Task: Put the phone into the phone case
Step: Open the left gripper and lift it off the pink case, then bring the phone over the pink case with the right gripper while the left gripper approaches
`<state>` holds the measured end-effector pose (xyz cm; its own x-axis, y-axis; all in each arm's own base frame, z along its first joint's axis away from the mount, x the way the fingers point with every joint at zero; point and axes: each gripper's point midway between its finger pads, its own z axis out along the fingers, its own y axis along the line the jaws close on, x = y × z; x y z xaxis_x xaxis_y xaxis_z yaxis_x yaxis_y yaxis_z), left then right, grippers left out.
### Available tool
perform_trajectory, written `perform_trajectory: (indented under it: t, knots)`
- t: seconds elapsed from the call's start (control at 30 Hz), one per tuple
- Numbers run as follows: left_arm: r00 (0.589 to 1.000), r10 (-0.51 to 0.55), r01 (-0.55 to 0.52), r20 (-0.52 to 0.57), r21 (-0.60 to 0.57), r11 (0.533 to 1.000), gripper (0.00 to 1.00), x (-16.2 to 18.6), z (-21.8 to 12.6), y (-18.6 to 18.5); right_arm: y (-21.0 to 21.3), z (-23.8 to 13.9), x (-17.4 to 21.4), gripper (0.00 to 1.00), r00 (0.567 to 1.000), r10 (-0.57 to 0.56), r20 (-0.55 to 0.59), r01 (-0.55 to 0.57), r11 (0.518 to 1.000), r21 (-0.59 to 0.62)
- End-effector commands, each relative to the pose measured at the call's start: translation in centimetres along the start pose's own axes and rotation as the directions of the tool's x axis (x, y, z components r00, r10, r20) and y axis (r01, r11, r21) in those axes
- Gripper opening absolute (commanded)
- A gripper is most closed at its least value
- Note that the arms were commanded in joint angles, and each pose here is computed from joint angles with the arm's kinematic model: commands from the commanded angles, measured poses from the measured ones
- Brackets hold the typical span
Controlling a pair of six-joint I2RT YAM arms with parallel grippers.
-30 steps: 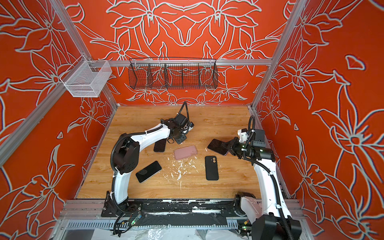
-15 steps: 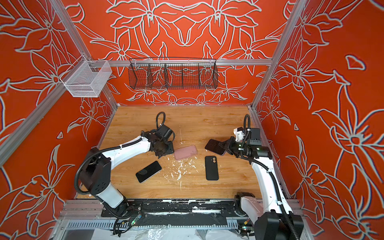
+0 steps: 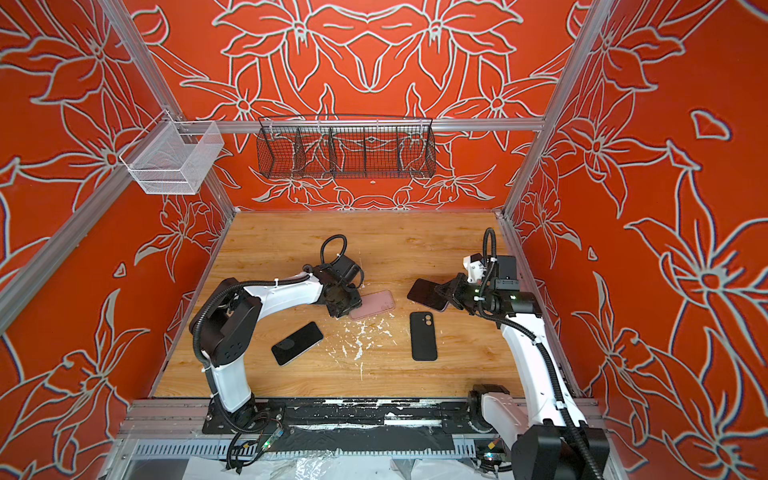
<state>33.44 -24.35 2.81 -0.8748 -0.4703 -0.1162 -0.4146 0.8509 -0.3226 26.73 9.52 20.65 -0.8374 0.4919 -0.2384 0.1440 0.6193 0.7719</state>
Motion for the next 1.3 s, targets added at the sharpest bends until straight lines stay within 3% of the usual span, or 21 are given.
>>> perform_trajectory:
  t: [0.0, 0.07, 0.37, 0.8, 1.03, 1.27]
  knots:
    - [0.998, 0.048, -0.042, 0.029, -0.175, 0.984, 0.33, -0.2, 1.1, 3.4, 0.9, -0.6, -0.2, 0.00, 0.999, -0.038, 0.029, 0.038, 0.999, -0.021]
    - [0.995, 0.090, -0.081, 0.033, -0.222, 0.972, 0.21, -0.5, 1.2, 4.2, 1.0, -0.6, -0.3, 0.00, 0.999, -0.037, 0.028, 0.037, 0.999, -0.019]
    - [0.947, 0.320, -0.299, 0.022, -0.301, 0.906, 0.00, -1.8, 0.1, 4.4, 1.9, -0.6, -0.2, 0.00, 0.998, -0.065, 0.016, 0.066, 0.997, -0.030]
    - [0.868, 0.493, -0.496, -0.056, -0.141, 0.857, 0.00, 0.0, 0.8, 2.6, 3.8, 5.5, 5.1, 0.00, 0.950, -0.206, -0.233, 0.193, 0.978, -0.077]
    - [0.875, 0.483, -0.484, -0.031, -0.070, 0.872, 0.00, 0.2, 0.2, 1.4, 4.1, 9.1, 6.5, 0.00, 0.919, -0.220, -0.328, 0.195, 0.975, -0.108]
    - [0.905, 0.421, -0.422, 0.061, -0.010, 0.907, 0.24, -1.7, -3.2, 0.9, 5.4, 11.7, 5.4, 0.00, 0.893, -0.234, -0.384, 0.189, 0.970, -0.151]
